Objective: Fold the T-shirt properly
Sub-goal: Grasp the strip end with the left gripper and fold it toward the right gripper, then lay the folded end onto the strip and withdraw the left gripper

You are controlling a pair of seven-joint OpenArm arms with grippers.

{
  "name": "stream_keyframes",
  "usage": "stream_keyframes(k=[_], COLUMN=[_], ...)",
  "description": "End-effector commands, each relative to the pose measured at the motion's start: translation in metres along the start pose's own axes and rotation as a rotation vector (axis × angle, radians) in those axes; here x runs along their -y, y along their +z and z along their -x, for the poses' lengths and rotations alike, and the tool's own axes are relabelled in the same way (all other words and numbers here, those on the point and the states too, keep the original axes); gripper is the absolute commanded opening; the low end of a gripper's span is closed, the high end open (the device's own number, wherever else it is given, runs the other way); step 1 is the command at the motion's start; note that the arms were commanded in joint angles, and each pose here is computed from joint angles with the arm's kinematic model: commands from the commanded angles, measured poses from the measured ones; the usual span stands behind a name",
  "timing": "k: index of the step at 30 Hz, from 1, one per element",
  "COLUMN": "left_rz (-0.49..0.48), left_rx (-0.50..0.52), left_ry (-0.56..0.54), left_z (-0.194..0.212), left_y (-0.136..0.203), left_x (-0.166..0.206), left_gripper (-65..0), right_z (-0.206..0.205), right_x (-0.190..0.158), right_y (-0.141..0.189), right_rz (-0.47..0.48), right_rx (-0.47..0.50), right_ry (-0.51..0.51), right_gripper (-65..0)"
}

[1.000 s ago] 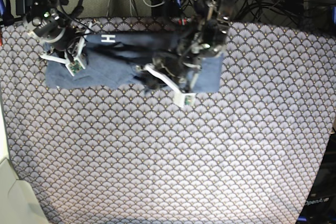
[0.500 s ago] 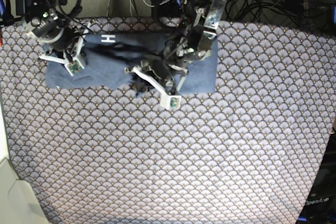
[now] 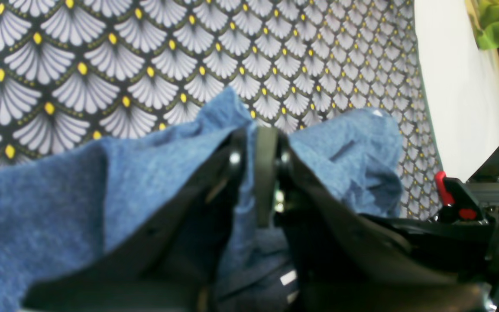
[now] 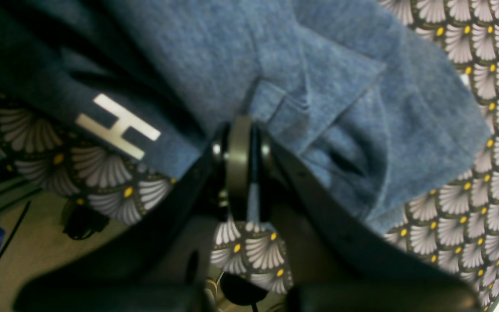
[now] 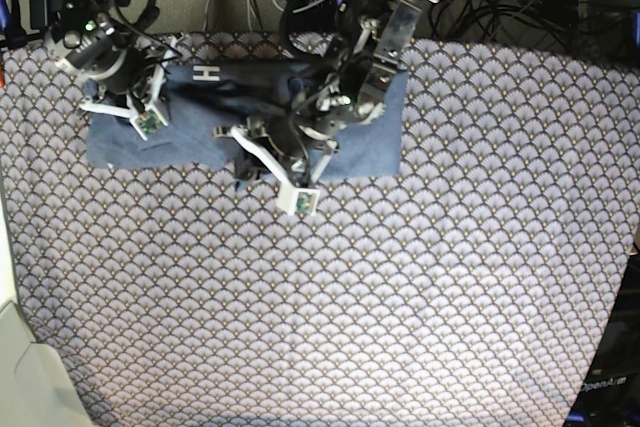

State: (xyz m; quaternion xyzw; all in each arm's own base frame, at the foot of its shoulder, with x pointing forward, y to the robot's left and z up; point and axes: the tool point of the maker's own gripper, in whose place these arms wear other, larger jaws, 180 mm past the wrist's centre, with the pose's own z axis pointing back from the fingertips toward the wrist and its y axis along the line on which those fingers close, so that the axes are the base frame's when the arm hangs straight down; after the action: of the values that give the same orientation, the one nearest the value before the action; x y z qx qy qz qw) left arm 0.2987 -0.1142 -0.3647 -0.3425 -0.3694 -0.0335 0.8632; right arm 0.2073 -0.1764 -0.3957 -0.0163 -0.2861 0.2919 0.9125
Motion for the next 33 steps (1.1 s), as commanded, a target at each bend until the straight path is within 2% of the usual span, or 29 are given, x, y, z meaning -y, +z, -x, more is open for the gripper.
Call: stream_keyframes(k=[1,5,6,9,11,13,15,23,26,28,30,33], left_rz=[0.038,0.041,0.041,0.046,0.077,0.125,0.164,0.366,0.421,0.424,0.392,0.314], left_rx=[0.043,0.039,0.040,0.038,0.035,0.038,0.040,0.084,0.107,0.125,0.133,0.142], left_ry=[-0.004,-0.005,-0.004,0.004,0.048,0.099,0.147,0.234,0.263,0.251,0.208,0.178], left_z=[-0.014,-0.014,-0.014,-0.014,-0.013,-0.016,-0.019,-0.058,-0.071,-0.079,-0.081,-0.080], left_y=[-0.001,0.000,0.001,0.001,0.001,0.001,0.002,0.012,0.027,0.038,0.050,0.065], left_x=[0.013,0.014,0.014,0.015,0.021,0.030,0.036,0.081,0.083,0.078,0.058,0.022], left_gripper=[-64.6,-62.5,-60.0,-46.9,-38.8,-32.8,-30.6,-30.6,-30.7,-31.1,-36.1,-54.2], right_z=[-0.007,-0.007,-0.007,-0.007,-0.007,-0.004,-0.001,-0.001,-0.001,-0.002,-0.001,-0.002], right_x=[0.004,0.004,0.004,0.005,0.005,0.003,0.001,-0.001,0.000,0.000,0.000,0.000], right_y=[0.003,0.003,0.003,0.003,0.003,0.004,0.004,0.004,0.003,0.003,0.003,0.003], right_rz=[0.013,0.013,0.013,0.014,0.014,0.010,0.006,0.003,0.003,0.004,0.003,0.004], right_rx=[0.029,0.029,0.029,0.028,0.028,0.022,0.015,0.016,0.016,0.017,0.016,0.017], right_ry=[0.004,0.003,0.004,0.006,0.006,0.005,0.004,0.000,-0.001,-0.001,-0.001,0.001], right_gripper=[-65.0,-65.0,-65.0,-65.0,-65.0,-65.0,-65.0,-65.0,-65.0,-65.0,-65.0,-65.0])
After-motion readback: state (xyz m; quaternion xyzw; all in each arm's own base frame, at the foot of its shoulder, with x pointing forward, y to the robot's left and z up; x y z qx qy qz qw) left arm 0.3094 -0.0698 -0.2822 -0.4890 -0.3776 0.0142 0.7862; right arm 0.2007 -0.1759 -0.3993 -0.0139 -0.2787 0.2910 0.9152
